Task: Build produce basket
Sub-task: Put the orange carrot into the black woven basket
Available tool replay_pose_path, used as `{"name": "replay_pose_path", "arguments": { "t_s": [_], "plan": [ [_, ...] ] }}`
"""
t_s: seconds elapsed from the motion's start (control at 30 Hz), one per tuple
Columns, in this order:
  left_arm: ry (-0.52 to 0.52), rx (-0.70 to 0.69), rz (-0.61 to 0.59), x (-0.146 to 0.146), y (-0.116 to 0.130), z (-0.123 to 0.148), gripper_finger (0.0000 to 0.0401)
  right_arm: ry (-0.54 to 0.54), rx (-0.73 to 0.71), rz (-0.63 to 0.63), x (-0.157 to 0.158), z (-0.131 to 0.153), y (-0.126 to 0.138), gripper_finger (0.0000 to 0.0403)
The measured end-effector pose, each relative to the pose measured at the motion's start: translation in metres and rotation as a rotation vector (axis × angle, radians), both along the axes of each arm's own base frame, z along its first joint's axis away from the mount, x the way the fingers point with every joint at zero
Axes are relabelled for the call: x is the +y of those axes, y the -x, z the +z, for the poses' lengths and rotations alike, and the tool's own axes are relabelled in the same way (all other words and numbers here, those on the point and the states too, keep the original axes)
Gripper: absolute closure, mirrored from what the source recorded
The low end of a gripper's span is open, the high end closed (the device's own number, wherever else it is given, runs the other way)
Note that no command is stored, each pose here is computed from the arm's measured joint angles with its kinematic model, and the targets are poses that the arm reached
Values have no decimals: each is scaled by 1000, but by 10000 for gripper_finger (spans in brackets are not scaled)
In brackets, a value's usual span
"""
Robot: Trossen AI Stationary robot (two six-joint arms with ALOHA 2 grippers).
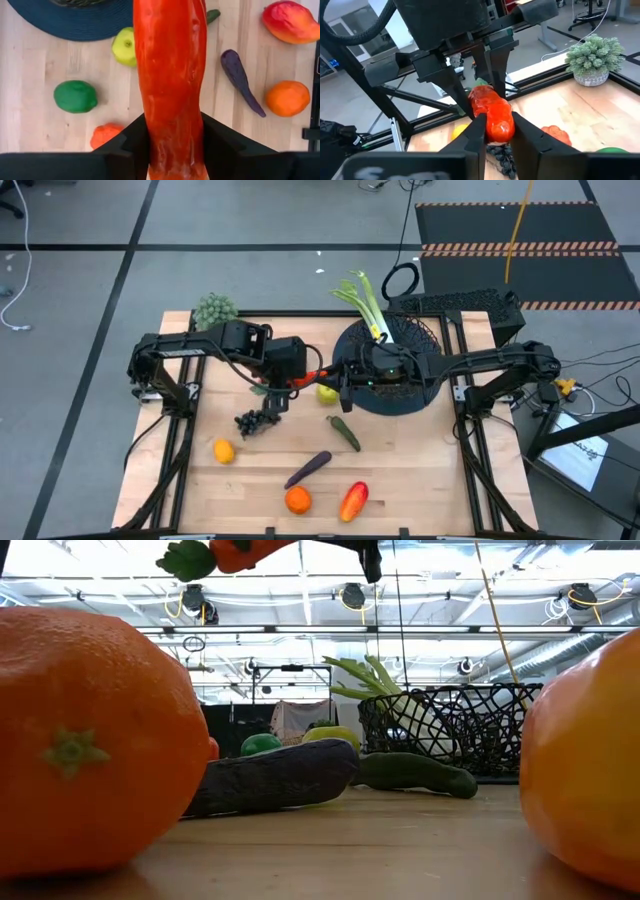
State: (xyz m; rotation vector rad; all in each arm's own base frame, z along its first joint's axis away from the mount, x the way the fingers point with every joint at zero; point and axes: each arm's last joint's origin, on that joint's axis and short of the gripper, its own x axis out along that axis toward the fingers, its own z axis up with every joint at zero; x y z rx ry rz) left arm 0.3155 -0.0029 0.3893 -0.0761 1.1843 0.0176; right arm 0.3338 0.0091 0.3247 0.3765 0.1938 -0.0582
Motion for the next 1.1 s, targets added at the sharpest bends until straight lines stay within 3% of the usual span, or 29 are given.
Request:
{"name": "replay_pose_path", "arguments": {
  "t_s": [0.27,0.5,0.67,0.97,1.1],
  "plan": [
    [21,-12,176,2,1,5,169,-82,-11,-15,0,4,3,340],
    [53,-185,188,2,16,57,111,-120,-67,-17,-2,31,29,338],
    [-17,-396,186,6,37,105,117,-130,-103,-33,-6,53,58,338],
    [-39,-762,349,29,91,154,160,-105,-316,-83,-19,99,117,338],
    [-65,-859,387,36,102,165,171,-63,-417,-179,-26,115,142,338]
  ]
}}
